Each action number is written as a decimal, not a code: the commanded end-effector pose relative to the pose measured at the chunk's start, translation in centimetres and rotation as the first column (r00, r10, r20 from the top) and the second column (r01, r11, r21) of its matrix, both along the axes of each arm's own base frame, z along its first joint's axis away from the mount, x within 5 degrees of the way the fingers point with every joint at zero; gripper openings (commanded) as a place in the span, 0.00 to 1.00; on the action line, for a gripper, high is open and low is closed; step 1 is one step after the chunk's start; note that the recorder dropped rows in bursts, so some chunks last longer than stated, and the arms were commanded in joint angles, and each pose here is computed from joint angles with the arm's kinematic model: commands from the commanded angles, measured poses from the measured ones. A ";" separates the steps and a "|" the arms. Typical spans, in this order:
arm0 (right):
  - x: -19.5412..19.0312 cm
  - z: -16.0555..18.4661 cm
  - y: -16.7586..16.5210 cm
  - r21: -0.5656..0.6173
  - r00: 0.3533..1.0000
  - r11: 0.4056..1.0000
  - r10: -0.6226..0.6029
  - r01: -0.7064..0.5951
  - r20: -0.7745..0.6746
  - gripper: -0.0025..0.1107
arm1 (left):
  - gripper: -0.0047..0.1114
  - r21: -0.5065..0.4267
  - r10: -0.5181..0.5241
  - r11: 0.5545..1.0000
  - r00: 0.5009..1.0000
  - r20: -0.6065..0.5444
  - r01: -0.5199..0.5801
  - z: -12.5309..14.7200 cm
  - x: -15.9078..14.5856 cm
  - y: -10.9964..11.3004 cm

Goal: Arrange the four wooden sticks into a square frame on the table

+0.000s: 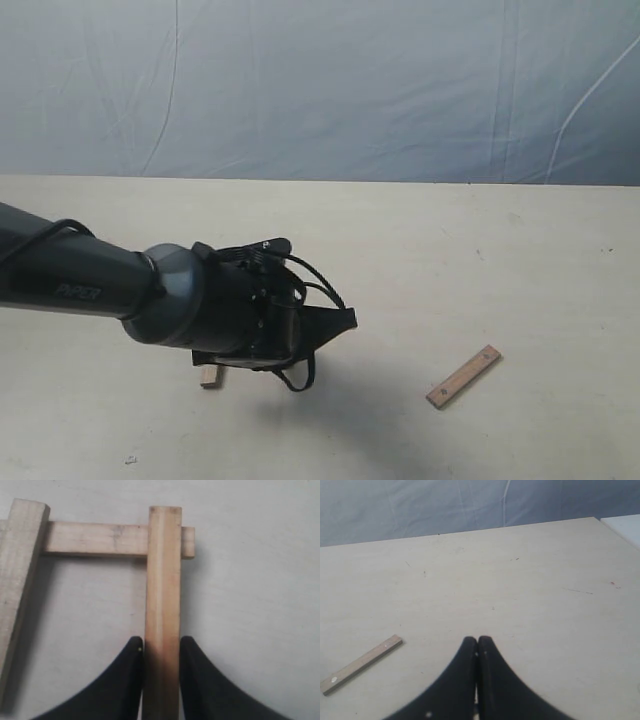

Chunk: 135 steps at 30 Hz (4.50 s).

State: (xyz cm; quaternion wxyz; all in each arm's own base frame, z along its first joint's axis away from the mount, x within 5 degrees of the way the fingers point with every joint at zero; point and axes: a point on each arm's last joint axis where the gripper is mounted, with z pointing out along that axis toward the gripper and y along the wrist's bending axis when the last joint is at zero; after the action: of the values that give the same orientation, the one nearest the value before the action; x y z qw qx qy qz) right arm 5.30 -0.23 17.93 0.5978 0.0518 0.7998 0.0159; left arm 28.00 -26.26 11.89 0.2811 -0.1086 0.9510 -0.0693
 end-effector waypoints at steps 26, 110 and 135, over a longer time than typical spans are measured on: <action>0.0 0.1 0.0 -0.004 1.000 1.000 -0.007 0.007 0.014 0.01 | 0.04 0.196 -0.281 0.941 0.960 -0.005 0.276 10.6 -0.2 6.2; 0.0 4.9 -0.2 0.145 0.853 0.989 -0.065 -0.014 0.518 0.01 | 0.04 -0.127 -0.105 0.949 0.670 0.735 0.287 16.8 -19.2 22.6; 22.5 13.6 4.8 0.111 0.943 0.936 0.331 -0.334 0.044 0.01 | 0.04 -0.071 -0.011 0.988 0.526 0.850 0.134 9.4 -21.3 24.8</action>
State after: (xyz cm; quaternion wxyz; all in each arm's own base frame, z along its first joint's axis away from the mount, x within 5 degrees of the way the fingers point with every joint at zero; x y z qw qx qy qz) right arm 24.63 3.21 33.18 0.6613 -0.0097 0.7200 0.2103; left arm 6.72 -1.74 21.42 0.6938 -0.0247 0.6921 -0.1974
